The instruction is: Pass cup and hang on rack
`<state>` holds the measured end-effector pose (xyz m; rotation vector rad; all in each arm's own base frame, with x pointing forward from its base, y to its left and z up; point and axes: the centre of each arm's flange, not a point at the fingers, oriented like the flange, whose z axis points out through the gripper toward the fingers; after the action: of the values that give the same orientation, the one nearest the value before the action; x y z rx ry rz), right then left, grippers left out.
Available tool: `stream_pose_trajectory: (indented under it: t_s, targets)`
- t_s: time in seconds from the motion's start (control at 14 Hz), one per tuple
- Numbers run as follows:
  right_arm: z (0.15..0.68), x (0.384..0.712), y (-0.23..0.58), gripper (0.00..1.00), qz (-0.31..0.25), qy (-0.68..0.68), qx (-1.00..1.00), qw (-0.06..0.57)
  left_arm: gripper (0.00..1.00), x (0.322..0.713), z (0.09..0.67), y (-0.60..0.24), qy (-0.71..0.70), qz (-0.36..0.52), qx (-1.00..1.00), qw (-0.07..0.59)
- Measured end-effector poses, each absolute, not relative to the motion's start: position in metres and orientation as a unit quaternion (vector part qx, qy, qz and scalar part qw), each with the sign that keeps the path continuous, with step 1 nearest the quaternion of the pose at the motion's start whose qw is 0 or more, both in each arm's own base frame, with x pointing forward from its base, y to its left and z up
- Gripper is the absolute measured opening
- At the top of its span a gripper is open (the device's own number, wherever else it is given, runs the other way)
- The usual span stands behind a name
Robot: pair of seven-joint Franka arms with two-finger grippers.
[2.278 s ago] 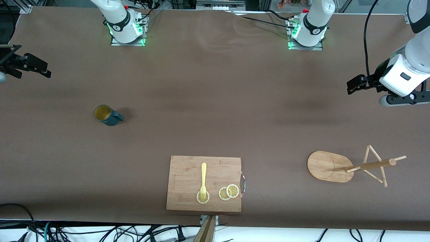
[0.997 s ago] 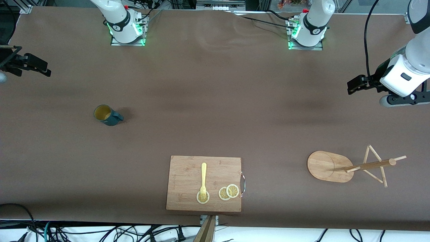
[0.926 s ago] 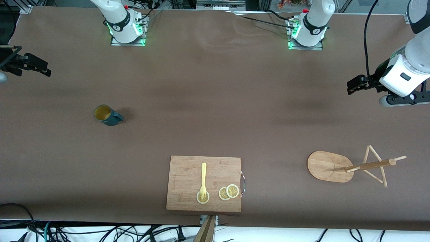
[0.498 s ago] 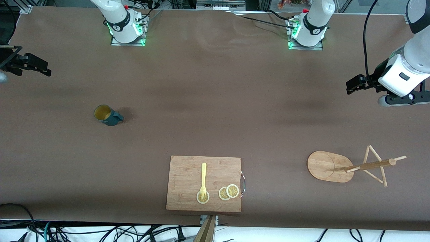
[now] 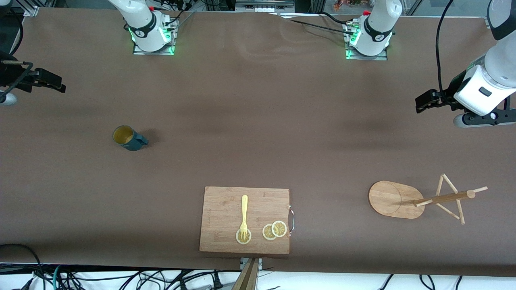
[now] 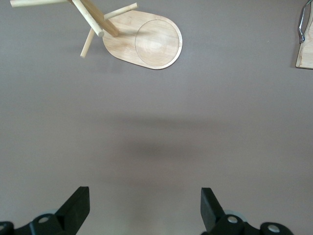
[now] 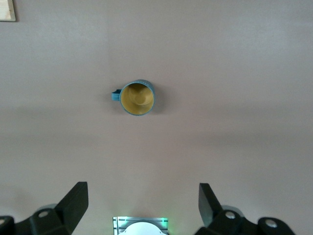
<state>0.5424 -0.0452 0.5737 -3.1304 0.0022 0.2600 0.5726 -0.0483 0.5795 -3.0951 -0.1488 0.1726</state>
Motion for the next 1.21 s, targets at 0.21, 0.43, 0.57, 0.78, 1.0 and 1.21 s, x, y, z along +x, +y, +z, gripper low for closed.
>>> stream_pose_trajectory:
  t_s: [0.21, 0.43, 0.57, 0.78, 1.0, 1.21]
  targets:
    - [0.560, 0.537, -0.044, 1.00, 0.128, 0.000, -0.992, 0.003, 1.00, 0.573, 0.580, -0.048, -0.048, 0.056, -0.997, 0.019]
    - [0.547, 0.537, -0.043, 1.00, 0.153, -0.001, -0.988, 0.005, 1.00, 0.573, 0.580, -0.048, -0.048, 0.056, -0.997, 0.019]
    - [0.528, 0.552, -0.043, 1.00, 0.134, -0.001, -0.991, 0.003, 1.00, 0.573, 0.580, -0.048, -0.048, 0.056, -0.997, 0.019]
    - [0.464, 0.578, -0.044, 1.00, 0.061, -0.004, -0.998, -0.003, 1.00, 0.573, 0.580, -0.048, -0.048, 0.055, -0.997, 0.019]
    - [0.401, 0.579, -0.043, 0.99, 0.012, -0.004, -1.000, -0.007, 1.00, 0.573, 0.580, -0.049, -0.047, 0.055, -0.997, 0.019]
    - [0.345, 0.564, -0.042, 0.96, -0.002, 0.045, -0.999, -0.007, 1.00, 0.572, 0.581, -0.052, -0.045, 0.055, -0.997, 0.019]
